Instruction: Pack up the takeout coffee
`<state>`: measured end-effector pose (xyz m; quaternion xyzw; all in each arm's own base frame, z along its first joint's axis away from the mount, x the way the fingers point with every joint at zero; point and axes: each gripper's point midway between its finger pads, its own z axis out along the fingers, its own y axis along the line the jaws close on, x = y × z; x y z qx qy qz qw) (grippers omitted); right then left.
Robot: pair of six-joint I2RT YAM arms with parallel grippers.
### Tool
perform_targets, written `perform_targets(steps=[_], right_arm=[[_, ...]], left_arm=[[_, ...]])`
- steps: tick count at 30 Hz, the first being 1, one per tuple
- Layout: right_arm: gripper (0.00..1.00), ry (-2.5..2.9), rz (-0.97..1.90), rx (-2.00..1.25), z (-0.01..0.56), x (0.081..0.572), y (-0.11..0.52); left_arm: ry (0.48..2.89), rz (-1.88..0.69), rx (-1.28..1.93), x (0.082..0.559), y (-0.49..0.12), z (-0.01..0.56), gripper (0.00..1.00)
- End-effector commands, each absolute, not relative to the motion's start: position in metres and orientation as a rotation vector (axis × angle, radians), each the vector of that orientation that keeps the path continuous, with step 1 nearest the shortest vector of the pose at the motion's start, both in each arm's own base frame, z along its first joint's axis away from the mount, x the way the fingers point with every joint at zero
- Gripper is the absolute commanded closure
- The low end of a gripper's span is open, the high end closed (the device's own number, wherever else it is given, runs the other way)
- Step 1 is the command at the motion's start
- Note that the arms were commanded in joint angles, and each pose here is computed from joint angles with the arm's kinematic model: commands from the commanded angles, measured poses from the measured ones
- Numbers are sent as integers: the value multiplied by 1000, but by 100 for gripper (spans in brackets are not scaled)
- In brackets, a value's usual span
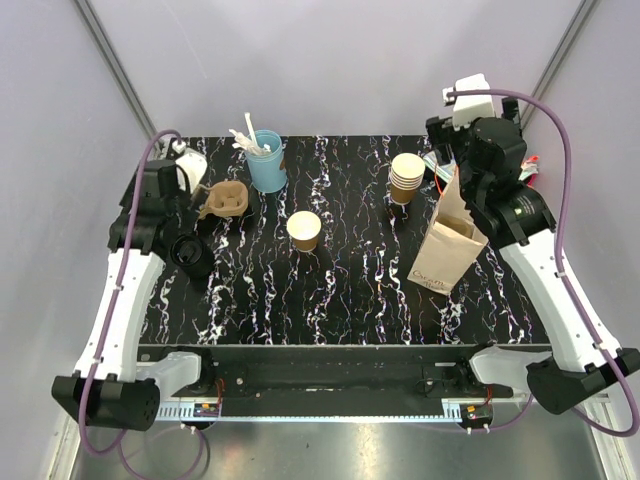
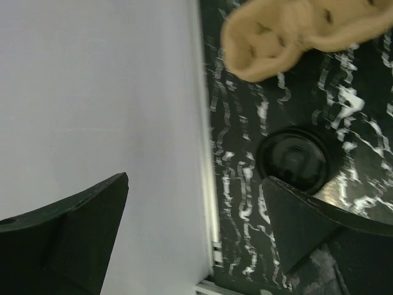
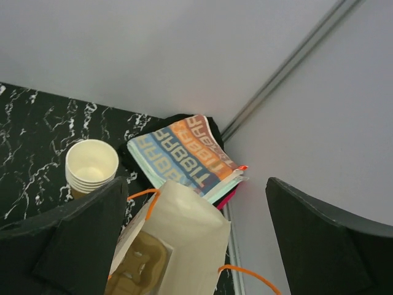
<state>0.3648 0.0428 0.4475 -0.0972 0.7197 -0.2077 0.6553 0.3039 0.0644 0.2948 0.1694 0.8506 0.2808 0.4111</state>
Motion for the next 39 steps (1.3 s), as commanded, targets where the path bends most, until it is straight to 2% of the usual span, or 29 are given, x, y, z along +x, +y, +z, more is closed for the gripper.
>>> perform_targets(steps=[1,9,16,20,23,29,39], right_arm=[[0,1607,-312,-286,463,344,59],[0,1617,-235,-333,449,333,69],[0,1643,-226,-360,435,335,72],[0,1647,-205,-366,432,335,76],[0,1651,-202,-371,430,336,77],[0,1661,-198,-377,425,338,79],[0,1678,-192,-380,417,339,80]], left_arm=[[2232,447,468,317,36,250,1],[2411,290,494,319,30,177,3],[2473,194,516,317,27,146,17],[2506,188,517,316,28,134,35],[2528,148,525,315,25,125,39],[2557,116,544,312,22,113,41],[2586,113,542,311,23,99,58]])
